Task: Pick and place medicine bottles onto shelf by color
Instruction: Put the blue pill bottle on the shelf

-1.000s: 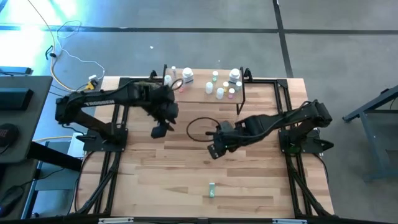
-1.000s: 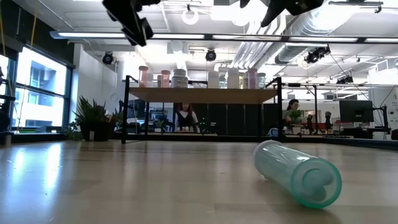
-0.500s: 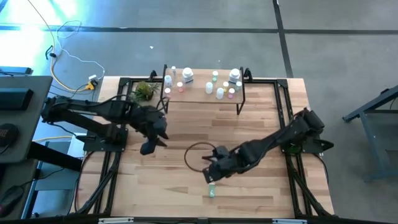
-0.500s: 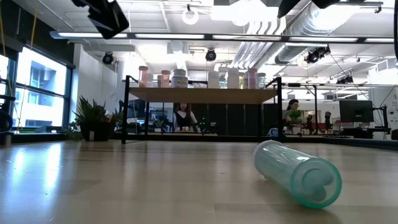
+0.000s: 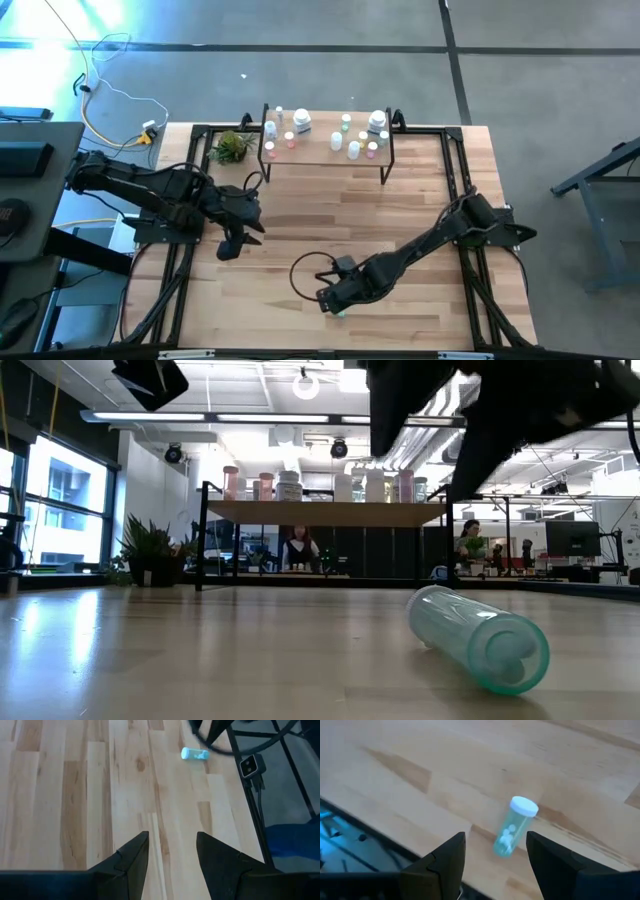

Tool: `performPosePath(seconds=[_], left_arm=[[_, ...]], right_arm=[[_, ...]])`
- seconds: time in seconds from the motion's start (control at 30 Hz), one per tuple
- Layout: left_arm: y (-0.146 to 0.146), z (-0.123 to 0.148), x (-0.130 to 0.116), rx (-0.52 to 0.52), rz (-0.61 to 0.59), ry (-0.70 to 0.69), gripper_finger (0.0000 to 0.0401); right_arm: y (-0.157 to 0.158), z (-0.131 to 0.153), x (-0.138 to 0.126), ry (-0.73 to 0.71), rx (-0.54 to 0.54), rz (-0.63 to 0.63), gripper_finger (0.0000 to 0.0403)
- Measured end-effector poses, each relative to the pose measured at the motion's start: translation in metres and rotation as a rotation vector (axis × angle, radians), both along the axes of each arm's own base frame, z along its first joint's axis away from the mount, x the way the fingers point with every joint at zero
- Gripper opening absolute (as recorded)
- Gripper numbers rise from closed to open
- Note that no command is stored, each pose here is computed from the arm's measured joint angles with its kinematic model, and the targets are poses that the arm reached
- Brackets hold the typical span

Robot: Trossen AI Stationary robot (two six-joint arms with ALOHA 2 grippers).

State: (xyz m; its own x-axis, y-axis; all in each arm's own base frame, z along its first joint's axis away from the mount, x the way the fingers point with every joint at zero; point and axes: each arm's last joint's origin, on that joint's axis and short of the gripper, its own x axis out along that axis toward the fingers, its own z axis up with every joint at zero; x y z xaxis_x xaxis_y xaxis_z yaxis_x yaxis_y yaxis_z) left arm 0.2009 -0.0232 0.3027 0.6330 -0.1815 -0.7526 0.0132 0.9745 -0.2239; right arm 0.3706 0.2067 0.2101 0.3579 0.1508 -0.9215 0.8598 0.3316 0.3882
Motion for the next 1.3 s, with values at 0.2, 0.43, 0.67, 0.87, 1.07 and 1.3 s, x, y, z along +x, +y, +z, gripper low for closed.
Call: performPosePath(seconds=[0.2, 0.43, 0.67, 0.87, 1.07, 1.3], left_arm=[[-0.001, 0.000, 0.000, -0.012, 0.011, 0.003, 0.0156], [-0.001, 0.000, 0.000, -0.017, 0.016, 0.004, 0.0156], [-0.001, 0.000, 0.000, -0.016, 0.015, 0.005, 0.0156], [-0.001, 0.000, 0.000, -0.015, 0.014, 0.005, 0.0156], [-0.001, 0.000, 0.000, -0.011, 0.009, 0.006, 0.0156], [0.000, 0.002, -0.005, 0.000, -0.005, 0.002, 0.0156]], right_arm=[[0.003, -0.023, 0.005, 0.054, -0.018, -0.020, 0.0201], [0.005, -0.045, 0.008, 0.110, -0.018, -0.042, 0.0201], [0.009, -0.063, 0.013, 0.126, 0.002, -0.060, 0.0201], [0.009, -0.064, 0.013, 0.131, 0.010, -0.079, 0.0156], [0.009, -0.064, 0.014, 0.120, 0.005, -0.088, 0.0088], [0.009, -0.063, 0.016, 0.098, -0.009, -0.059, 0.0072]])
